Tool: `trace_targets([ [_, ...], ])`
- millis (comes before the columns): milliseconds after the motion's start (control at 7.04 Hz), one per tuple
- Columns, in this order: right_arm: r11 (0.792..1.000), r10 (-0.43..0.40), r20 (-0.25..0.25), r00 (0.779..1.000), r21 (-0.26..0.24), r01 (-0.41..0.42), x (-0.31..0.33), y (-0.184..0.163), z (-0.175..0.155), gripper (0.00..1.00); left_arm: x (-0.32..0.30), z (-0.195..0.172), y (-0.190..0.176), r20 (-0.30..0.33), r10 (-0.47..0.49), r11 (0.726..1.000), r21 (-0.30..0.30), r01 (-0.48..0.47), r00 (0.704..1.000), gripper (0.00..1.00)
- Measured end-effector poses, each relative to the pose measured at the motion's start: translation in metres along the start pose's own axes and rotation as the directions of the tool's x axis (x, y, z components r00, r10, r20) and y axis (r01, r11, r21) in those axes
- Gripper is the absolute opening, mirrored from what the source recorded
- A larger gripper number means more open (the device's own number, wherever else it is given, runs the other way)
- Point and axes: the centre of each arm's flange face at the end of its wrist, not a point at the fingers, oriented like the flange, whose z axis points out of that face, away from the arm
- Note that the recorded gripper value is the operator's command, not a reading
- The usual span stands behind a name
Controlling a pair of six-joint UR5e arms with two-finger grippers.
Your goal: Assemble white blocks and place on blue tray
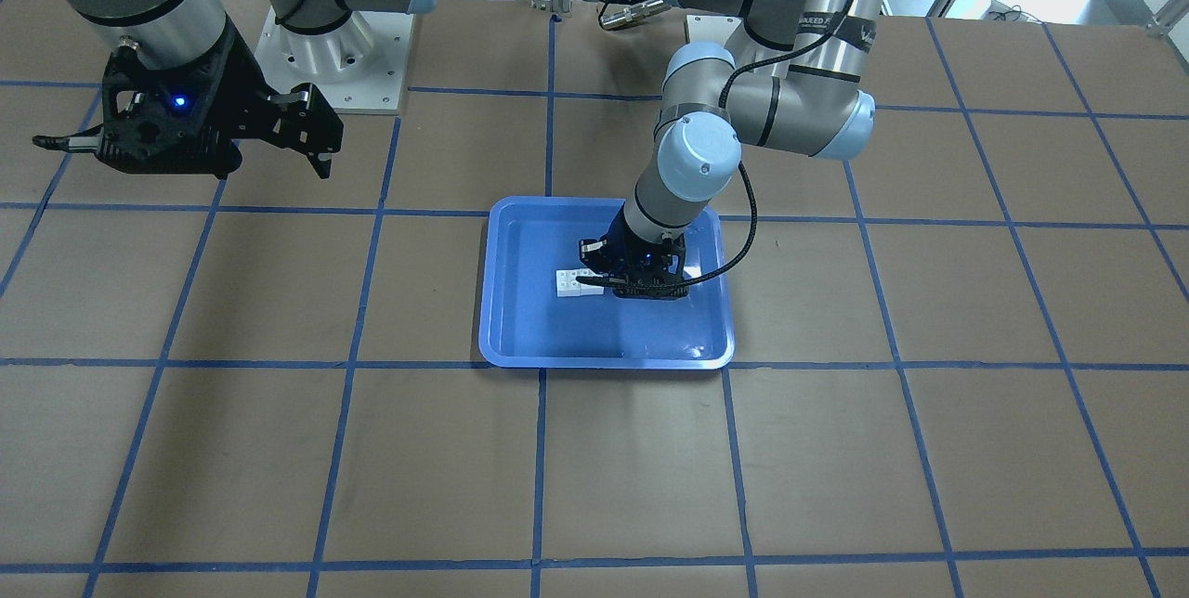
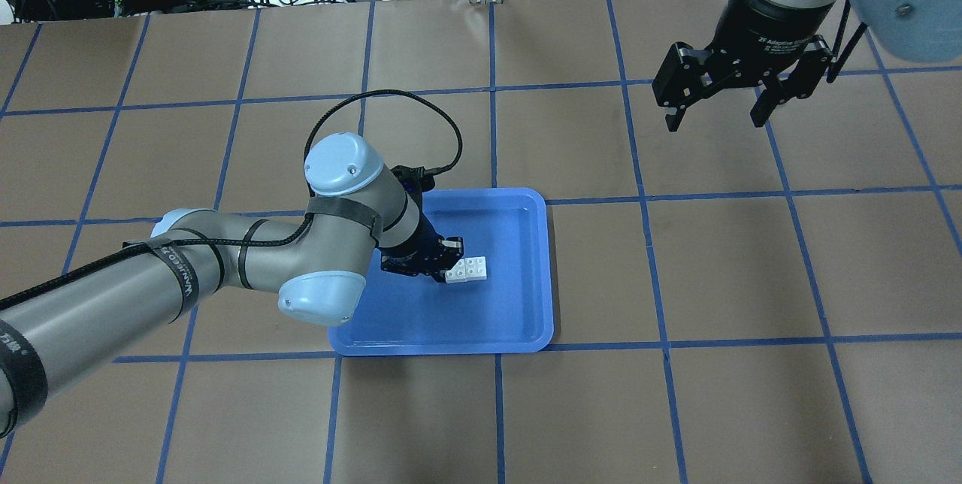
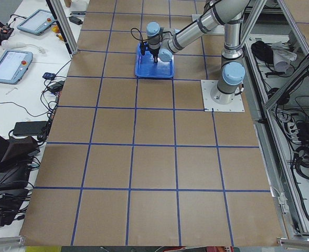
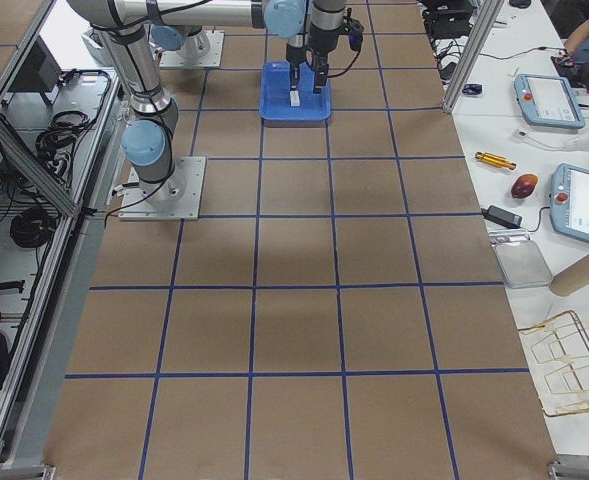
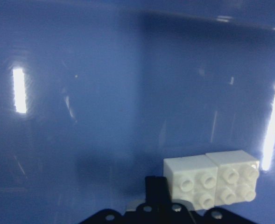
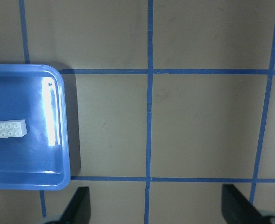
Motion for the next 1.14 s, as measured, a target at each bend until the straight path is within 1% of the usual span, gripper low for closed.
trace_targets([
  [426,1.0,0.007,-0.012,1.0,0.018,-0.007,0.0009,0.0027,-0.0071,1.0,0.0008,0.0002,0.0005,0.0,0.003,1.0,0.0,-0.003,1.0,0.1],
  [852,1.0,0.009,-0.011,1.0,0.028,-0.008,0.0013,-0.0014,-0.0043,1.0,0.0015,0.0001,0.0006,0.0,0.02,1.0,0.002,-0.02,1.0,0.1],
  [1136,0.999,0.021,-0.01,1.0,0.041,-0.021,0.0017,-0.0013,-0.008,1.0,0.0015,0.0001,0.0006,0.0,0.02,1.0,0.003,-0.02,1.0,0.1],
])
